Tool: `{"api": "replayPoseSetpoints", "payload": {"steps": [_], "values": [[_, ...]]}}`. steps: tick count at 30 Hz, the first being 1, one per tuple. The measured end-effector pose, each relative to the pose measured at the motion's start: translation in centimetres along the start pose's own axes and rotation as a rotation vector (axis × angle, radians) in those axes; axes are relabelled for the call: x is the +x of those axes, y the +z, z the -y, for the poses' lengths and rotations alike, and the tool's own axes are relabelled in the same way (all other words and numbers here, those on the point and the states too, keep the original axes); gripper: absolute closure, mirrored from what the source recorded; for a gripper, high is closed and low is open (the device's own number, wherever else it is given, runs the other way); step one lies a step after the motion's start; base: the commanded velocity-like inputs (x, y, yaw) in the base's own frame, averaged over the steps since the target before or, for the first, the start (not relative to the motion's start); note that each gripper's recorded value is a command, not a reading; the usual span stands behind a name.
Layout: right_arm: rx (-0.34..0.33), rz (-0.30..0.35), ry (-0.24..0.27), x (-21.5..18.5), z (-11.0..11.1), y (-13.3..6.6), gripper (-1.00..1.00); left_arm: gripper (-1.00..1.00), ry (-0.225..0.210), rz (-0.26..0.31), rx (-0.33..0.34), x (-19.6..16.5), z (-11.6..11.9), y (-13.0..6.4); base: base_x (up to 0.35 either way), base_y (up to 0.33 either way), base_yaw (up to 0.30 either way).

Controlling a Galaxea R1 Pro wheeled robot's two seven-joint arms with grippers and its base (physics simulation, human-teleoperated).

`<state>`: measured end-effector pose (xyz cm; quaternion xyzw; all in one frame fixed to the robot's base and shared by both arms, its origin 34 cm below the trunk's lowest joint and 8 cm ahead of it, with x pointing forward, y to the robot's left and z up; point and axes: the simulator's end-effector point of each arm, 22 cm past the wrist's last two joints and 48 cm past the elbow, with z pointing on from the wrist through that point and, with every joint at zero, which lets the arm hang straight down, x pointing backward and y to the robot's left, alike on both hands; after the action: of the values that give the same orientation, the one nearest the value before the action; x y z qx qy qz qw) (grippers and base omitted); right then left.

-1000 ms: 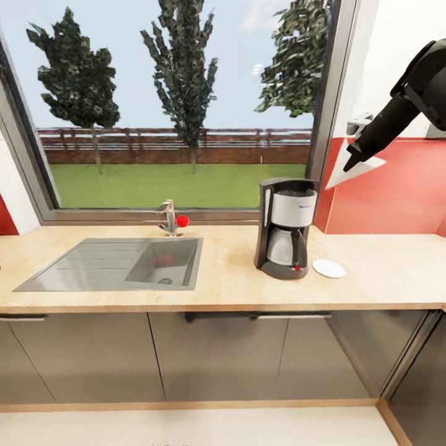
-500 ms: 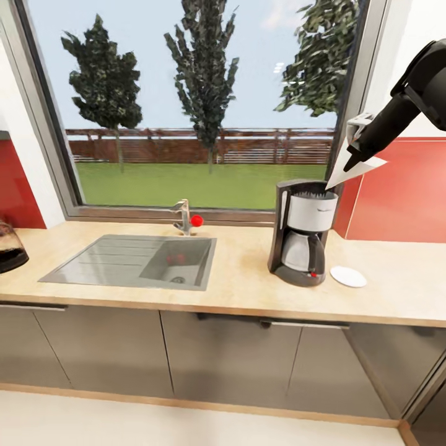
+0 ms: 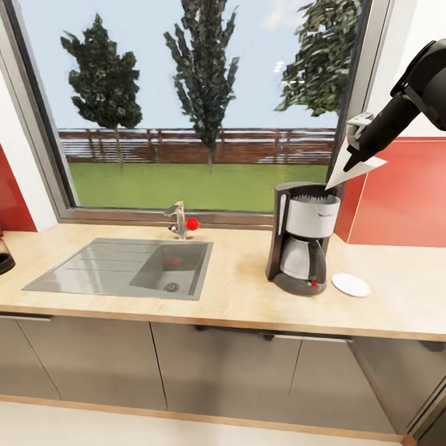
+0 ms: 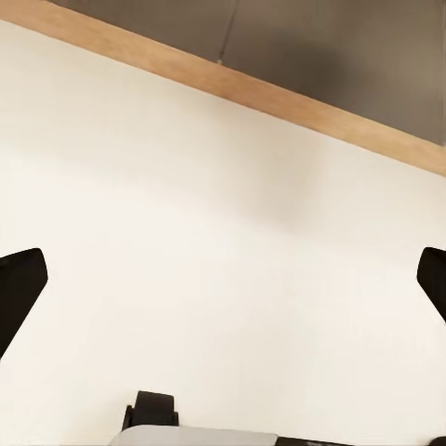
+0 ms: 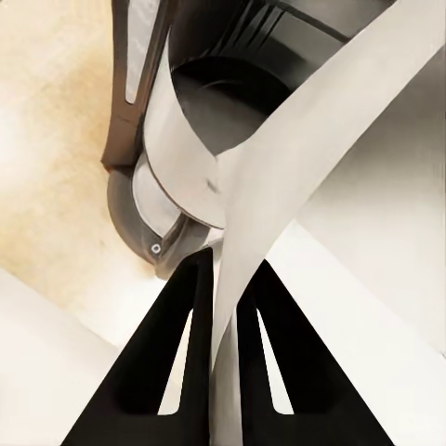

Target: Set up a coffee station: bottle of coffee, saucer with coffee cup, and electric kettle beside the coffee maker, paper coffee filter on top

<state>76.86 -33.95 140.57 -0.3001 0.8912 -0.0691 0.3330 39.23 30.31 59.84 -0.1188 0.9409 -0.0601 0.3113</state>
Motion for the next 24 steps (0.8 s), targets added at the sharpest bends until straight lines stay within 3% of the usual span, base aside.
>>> {"api": "replayPoseSetpoints", "payload": {"steps": [24], "values": [[0.0,-0.001,-0.001,-0.03,-0.04,0.02,1.0,-1.0,0.0,0.0,-0.001,0.0,-0.06,-0.01,0.113,0.015,0.0]]}}
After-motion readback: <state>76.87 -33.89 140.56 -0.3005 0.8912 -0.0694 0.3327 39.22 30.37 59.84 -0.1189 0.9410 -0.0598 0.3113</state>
